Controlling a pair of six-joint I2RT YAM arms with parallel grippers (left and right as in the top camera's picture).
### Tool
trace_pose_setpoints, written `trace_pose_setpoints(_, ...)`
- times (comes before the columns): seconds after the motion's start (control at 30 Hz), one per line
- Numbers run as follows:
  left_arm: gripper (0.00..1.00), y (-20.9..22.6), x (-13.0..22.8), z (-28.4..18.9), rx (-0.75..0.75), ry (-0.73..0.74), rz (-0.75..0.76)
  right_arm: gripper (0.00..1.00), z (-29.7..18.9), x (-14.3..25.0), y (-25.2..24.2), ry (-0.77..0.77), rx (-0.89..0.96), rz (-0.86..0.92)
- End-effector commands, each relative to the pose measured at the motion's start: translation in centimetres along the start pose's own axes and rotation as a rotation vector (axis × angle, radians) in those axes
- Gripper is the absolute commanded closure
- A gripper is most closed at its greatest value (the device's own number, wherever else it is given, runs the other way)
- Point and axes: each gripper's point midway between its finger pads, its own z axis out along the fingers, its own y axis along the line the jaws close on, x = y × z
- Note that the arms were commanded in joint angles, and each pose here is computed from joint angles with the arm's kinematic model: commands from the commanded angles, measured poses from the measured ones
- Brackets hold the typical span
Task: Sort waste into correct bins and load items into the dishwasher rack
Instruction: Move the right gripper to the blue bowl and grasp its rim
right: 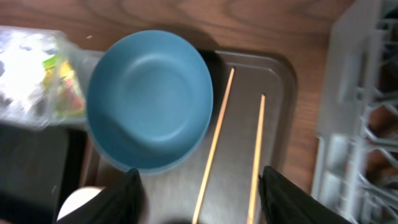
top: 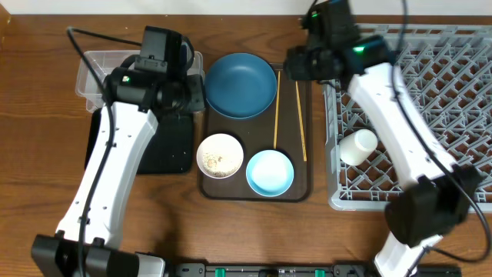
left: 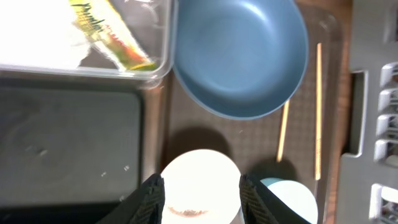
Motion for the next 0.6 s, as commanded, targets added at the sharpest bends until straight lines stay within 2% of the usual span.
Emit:
trace_pose_setpoints(0.0,0.57,1.5,0.1,0.0,-0.085,0.006,0.005,0.46,4.2,1.8,-0.1,0.045,0.066,0.068)
trace_pose_setpoints(0.2,0.56,3.9,0.4,-0.4,-0.219,0.007,0.006,0.56,10.3,3.7,0.5,0.096,0.070,0.056)
trace_pose_setpoints(0.23,0.51,4.4,0.2,-0.5,-0.251,-0.004,0.007,0.58,11.0,4.0,0.5,0.100,0.071,0.052)
trace_pose_setpoints(0.3,0.47,5.1,0.0,-0.7,-0.296,-0.019,0.009,0.60,12.6,4.6,0.3,0.110,0.087,0.052)
trace_pose_setpoints(0.47,0.43,5.6,-0.2,-0.8,-0.316,-0.027,0.007,0.62,14.6,6.2,-1.0,0.151,0.140,0.059)
trace_pose_setpoints(0.57,0.43,5.5,-0.2,-0.8,-0.316,-0.027,0.007,0.68,15.4,6.8,-1.4,0.169,0.148,0.060)
